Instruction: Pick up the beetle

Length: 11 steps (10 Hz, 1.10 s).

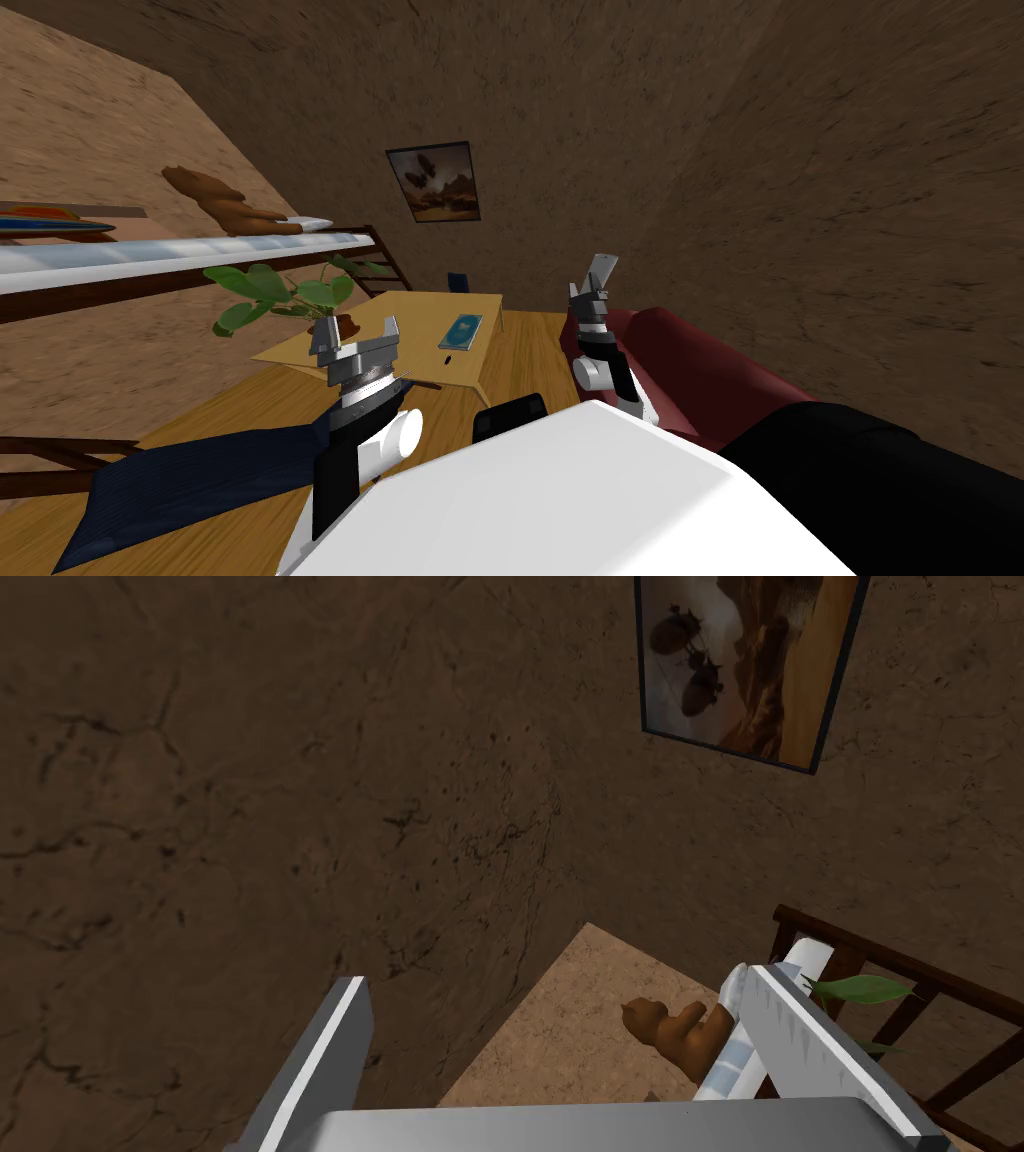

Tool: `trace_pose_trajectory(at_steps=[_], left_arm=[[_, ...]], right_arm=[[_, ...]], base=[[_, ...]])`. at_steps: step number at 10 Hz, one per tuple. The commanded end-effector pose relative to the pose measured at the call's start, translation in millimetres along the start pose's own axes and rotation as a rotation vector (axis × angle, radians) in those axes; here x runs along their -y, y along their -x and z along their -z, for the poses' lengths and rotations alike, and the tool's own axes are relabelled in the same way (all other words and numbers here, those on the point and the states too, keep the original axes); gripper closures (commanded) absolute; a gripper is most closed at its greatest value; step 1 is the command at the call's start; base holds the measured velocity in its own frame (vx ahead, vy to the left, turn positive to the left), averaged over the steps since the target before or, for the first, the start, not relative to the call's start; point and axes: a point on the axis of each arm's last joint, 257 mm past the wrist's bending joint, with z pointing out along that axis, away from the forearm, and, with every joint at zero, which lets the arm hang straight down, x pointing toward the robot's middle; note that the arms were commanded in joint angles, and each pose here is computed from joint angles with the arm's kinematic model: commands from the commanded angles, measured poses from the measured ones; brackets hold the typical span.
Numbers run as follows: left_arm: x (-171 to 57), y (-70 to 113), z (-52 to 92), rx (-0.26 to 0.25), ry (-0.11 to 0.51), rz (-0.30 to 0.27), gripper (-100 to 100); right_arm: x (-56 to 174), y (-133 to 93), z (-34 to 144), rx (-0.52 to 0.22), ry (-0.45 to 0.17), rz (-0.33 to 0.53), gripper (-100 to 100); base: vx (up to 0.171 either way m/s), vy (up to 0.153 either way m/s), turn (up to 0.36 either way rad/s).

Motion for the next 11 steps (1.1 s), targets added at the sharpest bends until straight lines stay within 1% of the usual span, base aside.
trace_pose_trajectory(at_steps=[1,3,4,6,7,9,10,11], left_arm=[[-13,3.3,4.6,-0.023,0.044,0.003,-100],[-32,12.8,13.2,-0.030,0.109,0.015,-100],[-44,20.2,19.6,-0.025,0.151,0.025,-100],[-72,40.7,37.2,0.003,0.249,0.052,-100],[-72,40.7,37.2,0.003,0.249,0.052,-100],[-103,67.3,62.8,0.052,0.364,0.083,-100],[-103,68.0,62.8,0.056,0.364,0.089,-100],[-118,83.8,78.9,0.091,0.425,0.110,-100]], right_arm=[[0,0,0.0,0.000,0.000,0.000,0],[0,0,0.0,0.000,0.000,0.000,0],[0,0,0.0,0.000,0.000,0.000,0],[0,0,0.0,0.000,0.000,0.000,0],[0,0,0.0,0.000,0.000,0.000,0],[0,0,0.0,0.000,0.000,0.000,0],[0,0,0.0,0.000,0.000,0.000,0],[0,0,0.0,0.000,0.000,0.000,0]], base=[[-0.012,-0.060,-0.016],[-0.024,-0.110,-0.010],[-0.012,-0.122,-0.013],[0.007,-0.102,-0.029],[0.011,-0.074,-0.003],[0.022,-0.092,-0.038],[0.026,-0.084,-0.012],[0.035,-0.089,-0.035]])
